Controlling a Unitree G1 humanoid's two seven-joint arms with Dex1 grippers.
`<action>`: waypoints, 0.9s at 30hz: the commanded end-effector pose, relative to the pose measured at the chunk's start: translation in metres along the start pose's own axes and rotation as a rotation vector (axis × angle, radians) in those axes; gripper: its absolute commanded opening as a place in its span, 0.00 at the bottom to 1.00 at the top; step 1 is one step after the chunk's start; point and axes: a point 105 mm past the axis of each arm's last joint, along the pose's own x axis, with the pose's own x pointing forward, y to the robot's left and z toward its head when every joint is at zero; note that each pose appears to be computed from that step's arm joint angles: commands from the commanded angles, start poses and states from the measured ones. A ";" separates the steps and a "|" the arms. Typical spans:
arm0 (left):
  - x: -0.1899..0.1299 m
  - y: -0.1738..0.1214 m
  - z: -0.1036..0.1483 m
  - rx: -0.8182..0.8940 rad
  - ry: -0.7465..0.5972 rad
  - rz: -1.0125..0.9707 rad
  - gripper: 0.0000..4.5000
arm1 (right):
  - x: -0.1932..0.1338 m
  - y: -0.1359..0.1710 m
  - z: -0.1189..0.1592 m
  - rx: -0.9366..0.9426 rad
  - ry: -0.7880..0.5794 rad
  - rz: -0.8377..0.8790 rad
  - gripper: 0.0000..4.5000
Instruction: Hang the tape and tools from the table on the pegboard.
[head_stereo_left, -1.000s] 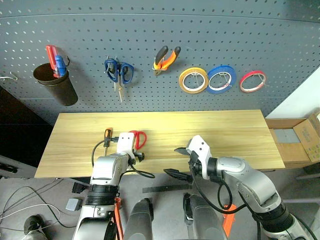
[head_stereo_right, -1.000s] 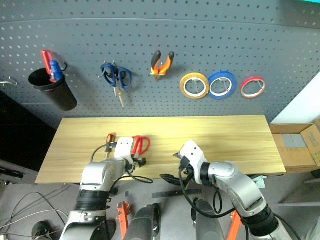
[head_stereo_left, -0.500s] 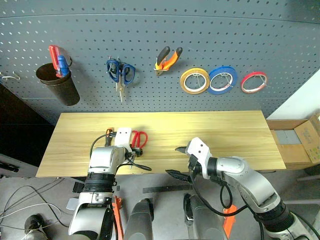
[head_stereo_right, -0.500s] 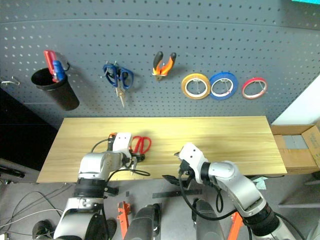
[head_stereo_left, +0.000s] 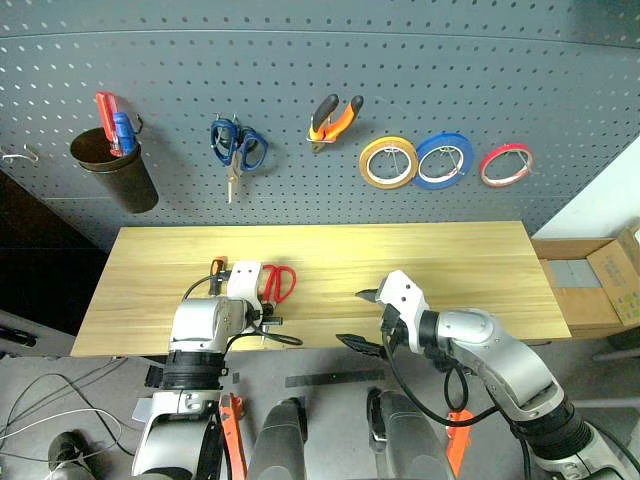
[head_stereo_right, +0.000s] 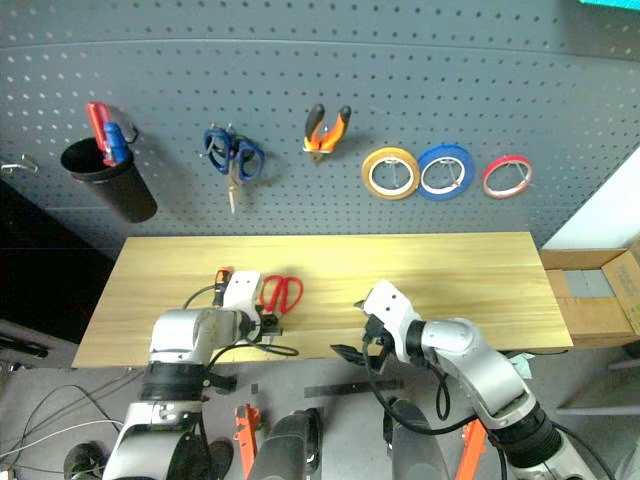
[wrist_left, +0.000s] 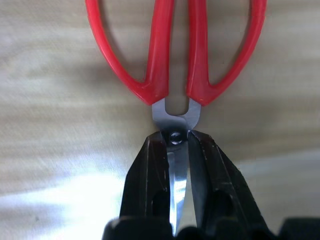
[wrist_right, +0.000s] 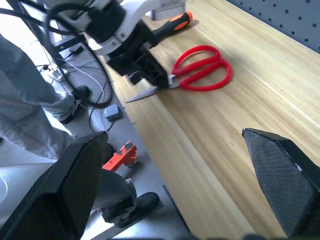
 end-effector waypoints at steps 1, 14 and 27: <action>-0.020 0.003 0.012 0.083 -0.092 0.030 0.05 | -0.006 -0.009 0.012 -0.034 -0.037 -0.019 1.00; -0.140 -0.023 0.059 0.217 -0.928 -0.007 0.05 | -0.022 -0.032 0.028 -0.016 -0.090 -0.009 1.00; -0.165 -0.013 0.094 0.332 -1.202 0.179 0.05 | -0.015 -0.038 0.032 -0.047 -0.097 0.013 1.00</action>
